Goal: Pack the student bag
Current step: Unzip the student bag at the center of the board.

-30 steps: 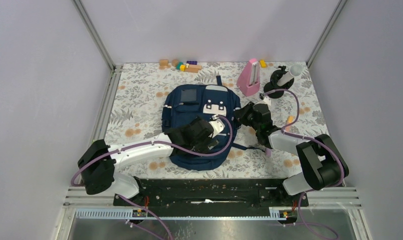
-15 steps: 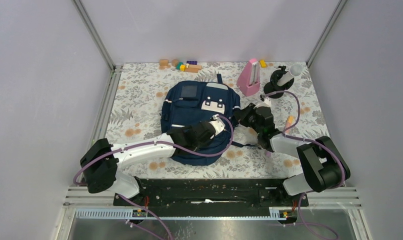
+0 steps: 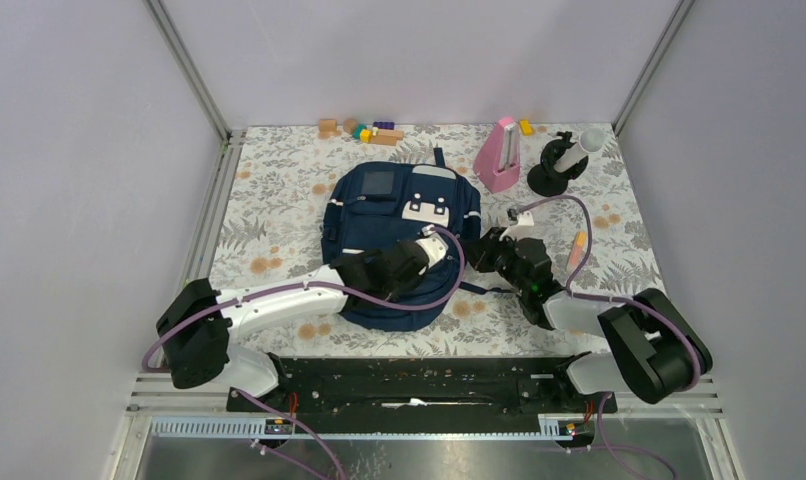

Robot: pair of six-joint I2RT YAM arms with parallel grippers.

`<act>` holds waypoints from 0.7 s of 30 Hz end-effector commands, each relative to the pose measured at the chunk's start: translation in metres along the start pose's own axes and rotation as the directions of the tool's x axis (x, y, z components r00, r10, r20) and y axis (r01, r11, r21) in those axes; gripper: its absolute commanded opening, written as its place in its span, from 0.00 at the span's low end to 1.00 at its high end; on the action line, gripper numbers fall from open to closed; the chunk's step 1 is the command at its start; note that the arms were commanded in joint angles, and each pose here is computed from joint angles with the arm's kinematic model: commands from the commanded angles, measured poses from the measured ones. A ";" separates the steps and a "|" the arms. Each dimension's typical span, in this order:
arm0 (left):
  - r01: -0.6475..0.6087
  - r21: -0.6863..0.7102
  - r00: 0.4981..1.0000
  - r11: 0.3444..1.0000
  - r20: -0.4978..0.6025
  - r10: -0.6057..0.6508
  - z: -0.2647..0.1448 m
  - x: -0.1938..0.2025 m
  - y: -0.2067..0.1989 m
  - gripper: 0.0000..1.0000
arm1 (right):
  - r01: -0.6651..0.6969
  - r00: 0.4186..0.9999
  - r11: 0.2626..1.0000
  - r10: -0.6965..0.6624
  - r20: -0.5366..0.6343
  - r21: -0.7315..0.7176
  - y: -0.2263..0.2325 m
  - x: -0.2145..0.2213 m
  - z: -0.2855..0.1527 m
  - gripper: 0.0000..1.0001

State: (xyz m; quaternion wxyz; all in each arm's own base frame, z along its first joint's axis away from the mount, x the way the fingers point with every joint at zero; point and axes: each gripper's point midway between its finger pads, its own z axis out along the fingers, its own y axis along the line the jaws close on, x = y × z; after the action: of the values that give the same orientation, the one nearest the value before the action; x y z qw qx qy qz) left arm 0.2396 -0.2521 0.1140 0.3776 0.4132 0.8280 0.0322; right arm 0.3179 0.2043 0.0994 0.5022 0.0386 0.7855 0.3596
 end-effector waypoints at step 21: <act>0.215 0.011 0.960 0.977 0.181 -0.213 -0.033 -0.050 0.050 0.00 | 0.314 0.947 0.925 -0.322 -0.004 -0.214 0.062 0.023 -0.048 0.00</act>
State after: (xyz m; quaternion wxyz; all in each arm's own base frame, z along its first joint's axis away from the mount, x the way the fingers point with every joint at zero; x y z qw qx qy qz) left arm 0.2497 -0.2391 0.1386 0.3915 0.3725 0.8413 -0.0109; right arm 0.2659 0.2217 0.1227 0.5415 -0.1092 0.7628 0.3363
